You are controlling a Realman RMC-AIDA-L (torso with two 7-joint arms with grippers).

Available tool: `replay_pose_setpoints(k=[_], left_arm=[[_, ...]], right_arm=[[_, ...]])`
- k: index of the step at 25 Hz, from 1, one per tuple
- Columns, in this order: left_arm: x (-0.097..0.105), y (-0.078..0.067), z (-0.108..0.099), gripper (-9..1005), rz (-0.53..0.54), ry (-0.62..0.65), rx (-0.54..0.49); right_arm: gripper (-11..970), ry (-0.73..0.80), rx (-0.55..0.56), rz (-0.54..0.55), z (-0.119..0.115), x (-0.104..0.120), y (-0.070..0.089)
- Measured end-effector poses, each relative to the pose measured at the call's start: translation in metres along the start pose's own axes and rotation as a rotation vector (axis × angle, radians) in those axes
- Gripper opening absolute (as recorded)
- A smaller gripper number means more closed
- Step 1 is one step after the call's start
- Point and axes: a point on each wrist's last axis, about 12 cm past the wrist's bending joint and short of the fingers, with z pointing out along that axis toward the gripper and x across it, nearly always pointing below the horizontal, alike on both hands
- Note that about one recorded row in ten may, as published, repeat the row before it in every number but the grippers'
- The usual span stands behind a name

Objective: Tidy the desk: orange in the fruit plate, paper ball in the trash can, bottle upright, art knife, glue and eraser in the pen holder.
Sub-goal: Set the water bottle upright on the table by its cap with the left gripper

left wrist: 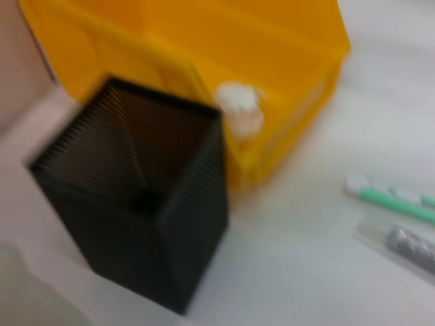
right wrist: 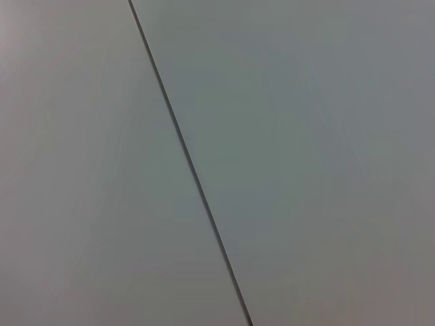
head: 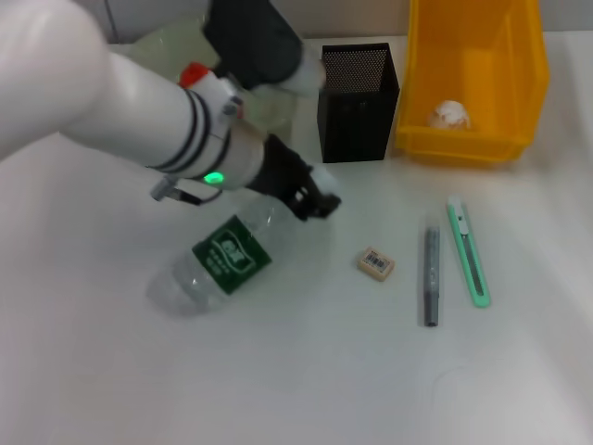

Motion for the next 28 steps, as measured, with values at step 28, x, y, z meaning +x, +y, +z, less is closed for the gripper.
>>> replay_pose_setpoints(k=[28], left_arm=[[0.099,0.036,-0.062,445,-0.204,-0.624,-0.147]], right_arm=[[702,-0.020,-0.035,0.027,0.006,-0.002,0.005]])
